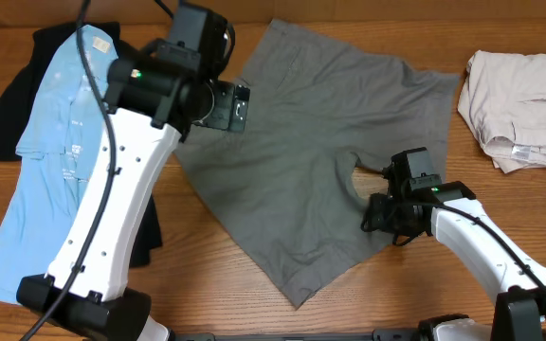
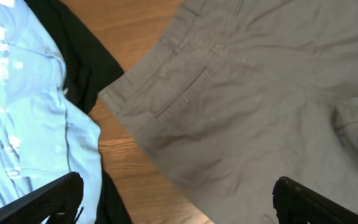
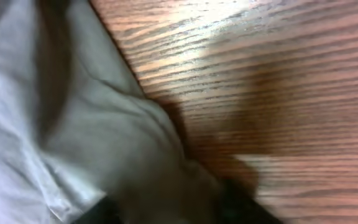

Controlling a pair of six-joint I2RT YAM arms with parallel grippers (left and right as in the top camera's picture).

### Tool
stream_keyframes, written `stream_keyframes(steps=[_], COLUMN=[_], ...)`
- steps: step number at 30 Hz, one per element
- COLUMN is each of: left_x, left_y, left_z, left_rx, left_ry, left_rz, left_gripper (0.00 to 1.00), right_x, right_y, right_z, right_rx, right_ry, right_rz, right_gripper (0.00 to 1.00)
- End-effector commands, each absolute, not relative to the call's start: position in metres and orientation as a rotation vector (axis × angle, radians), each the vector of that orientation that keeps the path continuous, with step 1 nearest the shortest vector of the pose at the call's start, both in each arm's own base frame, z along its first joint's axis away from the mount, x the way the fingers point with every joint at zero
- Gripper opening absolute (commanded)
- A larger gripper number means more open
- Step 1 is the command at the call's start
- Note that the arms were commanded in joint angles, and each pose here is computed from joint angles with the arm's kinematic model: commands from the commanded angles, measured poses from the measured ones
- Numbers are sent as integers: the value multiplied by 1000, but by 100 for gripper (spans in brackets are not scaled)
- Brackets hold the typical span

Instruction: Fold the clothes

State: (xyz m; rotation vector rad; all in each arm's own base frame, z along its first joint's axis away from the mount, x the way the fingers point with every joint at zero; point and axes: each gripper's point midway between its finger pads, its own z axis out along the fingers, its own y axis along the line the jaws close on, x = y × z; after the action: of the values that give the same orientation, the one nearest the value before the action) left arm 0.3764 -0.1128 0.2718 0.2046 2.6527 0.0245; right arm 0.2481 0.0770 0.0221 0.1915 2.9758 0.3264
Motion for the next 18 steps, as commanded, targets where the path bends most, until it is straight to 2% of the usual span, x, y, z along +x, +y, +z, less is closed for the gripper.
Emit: stream_keyframes(steps=[1, 2, 3, 12, 18], left_x=[376, 376, 376, 383, 386], left_y=[-110, -111, -111, -113, -116], left_z=[254, 249, 245, 238, 239], left_rx=[181, 184, 185, 181, 183], left_ry=[2680, 2688, 2694, 2678, 2665], left_rz=[46, 46, 48, 42, 23], left_gripper=[100, 100, 100, 100, 100], right_x=[248, 247, 246, 230, 242], right_y=[79, 77, 75, 2, -42], right_z=[22, 22, 21, 20, 37], right_rx=[219, 261, 307, 898, 1037], right_ry=[2976, 2980, 2984, 2962, 2837], right_rz=[340, 335, 330, 264, 396], right_gripper=[19, 9, 4, 4, 4])
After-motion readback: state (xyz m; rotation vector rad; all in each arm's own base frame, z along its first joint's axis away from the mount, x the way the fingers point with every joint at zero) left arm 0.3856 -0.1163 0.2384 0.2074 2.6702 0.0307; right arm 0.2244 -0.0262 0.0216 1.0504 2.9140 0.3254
